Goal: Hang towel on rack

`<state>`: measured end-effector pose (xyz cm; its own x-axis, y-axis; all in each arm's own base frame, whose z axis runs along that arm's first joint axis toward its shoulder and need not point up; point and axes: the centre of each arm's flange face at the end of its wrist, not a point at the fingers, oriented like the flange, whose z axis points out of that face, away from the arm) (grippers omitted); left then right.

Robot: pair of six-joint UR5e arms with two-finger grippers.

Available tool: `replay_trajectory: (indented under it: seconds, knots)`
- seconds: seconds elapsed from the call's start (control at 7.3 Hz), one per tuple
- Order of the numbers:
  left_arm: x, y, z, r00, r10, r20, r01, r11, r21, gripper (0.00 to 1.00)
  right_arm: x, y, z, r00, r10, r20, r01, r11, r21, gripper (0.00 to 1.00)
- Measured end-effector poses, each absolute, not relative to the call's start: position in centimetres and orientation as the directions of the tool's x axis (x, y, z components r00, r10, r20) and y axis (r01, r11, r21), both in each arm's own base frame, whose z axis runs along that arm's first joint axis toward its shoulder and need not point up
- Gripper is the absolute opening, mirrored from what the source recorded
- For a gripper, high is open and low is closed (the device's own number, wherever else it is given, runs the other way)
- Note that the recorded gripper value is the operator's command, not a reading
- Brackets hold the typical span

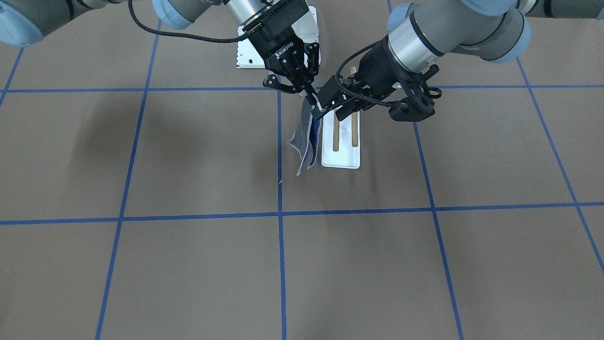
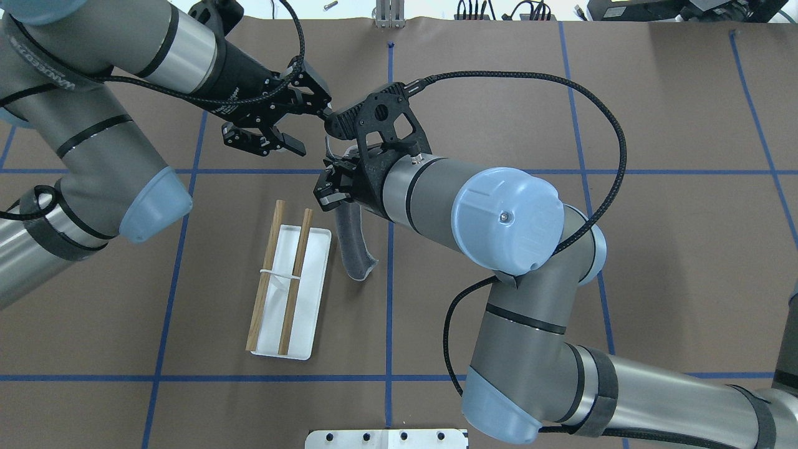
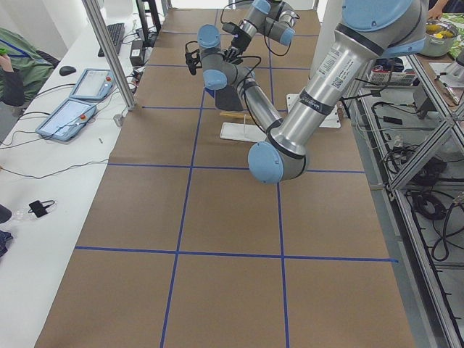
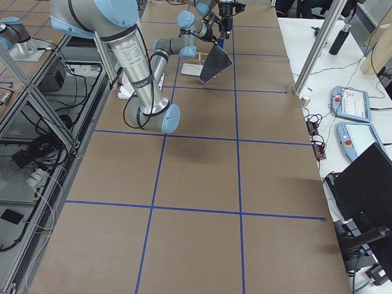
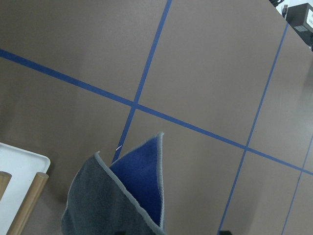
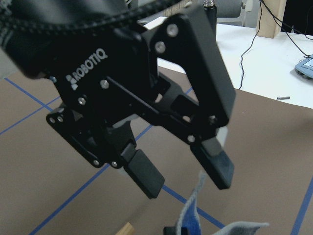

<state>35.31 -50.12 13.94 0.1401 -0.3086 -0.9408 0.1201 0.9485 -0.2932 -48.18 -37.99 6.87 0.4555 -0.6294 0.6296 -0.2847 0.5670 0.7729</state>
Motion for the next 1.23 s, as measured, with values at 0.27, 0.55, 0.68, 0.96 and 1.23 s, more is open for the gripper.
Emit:
replay_trajectory:
  seconds: [0.27, 0.55, 0.68, 0.96, 1.23]
  knots:
    - [36.14, -49.54, 13.86, 0.14, -0.299, -0.944, 0.119, 0.951, -0.284, 0.19, -48.19, -37.99, 6.95, 0.456, -0.629, 0.63, -0.284, 0.568, 0.773, 0.0]
    - [36.19, -49.37, 13.77, 0.132, -0.286, -0.949, 0.115, 0.955, -0.272, 0.0, -48.2, -37.99, 6.98, 0.457, -0.629, 0.63, -0.284, 0.568, 0.773, 0.0]
    - [36.18, -49.33, 13.74, 0.129, -0.281, -0.951, 0.114, 0.957, -0.268, 0.0, -48.2, -37.99, 6.99, 0.457, -0.629, 0.63, -0.284, 0.568, 0.773, 0.0]
    - [36.18, -49.33, 13.83, 0.127, -0.277, -0.952, 0.114, 0.958, -0.263, 0.0, -48.2, -37.99, 7.08, 0.457, -0.628, 0.629, -0.283, 0.568, 0.773, 0.0]
    - [36.19, -49.34, 13.98, 0.128, -0.277, -0.952, 0.115, 0.958, -0.263, 0.0, -47.88, -38.02, 6.9, 0.453, -0.623, 0.638, -0.293, 0.572, 0.766, 0.93]
